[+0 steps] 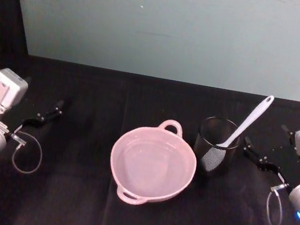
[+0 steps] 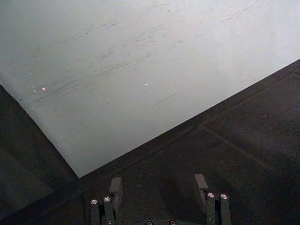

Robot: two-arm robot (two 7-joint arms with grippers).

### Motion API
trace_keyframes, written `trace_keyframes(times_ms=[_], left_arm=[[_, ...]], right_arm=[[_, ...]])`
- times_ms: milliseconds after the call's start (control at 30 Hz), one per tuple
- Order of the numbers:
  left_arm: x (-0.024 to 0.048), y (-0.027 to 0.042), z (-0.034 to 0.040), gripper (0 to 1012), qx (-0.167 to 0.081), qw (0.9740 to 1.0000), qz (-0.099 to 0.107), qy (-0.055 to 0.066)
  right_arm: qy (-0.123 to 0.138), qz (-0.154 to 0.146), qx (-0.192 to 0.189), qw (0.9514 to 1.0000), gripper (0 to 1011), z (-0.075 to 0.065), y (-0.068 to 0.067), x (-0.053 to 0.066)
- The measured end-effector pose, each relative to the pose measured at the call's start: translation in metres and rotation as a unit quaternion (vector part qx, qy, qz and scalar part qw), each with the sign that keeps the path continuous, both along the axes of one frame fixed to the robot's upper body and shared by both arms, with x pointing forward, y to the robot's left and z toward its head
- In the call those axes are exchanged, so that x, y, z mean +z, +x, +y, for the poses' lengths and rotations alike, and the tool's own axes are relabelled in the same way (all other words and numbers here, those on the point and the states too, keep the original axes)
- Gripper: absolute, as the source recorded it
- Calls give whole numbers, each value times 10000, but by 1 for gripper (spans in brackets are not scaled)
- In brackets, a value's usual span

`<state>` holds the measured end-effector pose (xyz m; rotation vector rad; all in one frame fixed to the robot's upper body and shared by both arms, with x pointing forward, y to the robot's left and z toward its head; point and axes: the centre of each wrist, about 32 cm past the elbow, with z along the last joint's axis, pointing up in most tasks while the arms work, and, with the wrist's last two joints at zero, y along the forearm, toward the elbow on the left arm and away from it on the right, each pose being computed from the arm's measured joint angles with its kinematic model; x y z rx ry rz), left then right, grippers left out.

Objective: Use the one hand to pick up the spoon and stir the clear water in the bowl.

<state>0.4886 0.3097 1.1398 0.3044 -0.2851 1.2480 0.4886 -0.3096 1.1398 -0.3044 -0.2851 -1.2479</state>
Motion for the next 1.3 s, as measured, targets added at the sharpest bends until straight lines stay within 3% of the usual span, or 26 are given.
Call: trace_keyframes(times_ms=[1300], left_arm=[[0,0,0,1005,0,10000,0,0]], right_arm=[[0,0,0,10000,1003,0,0,0]])
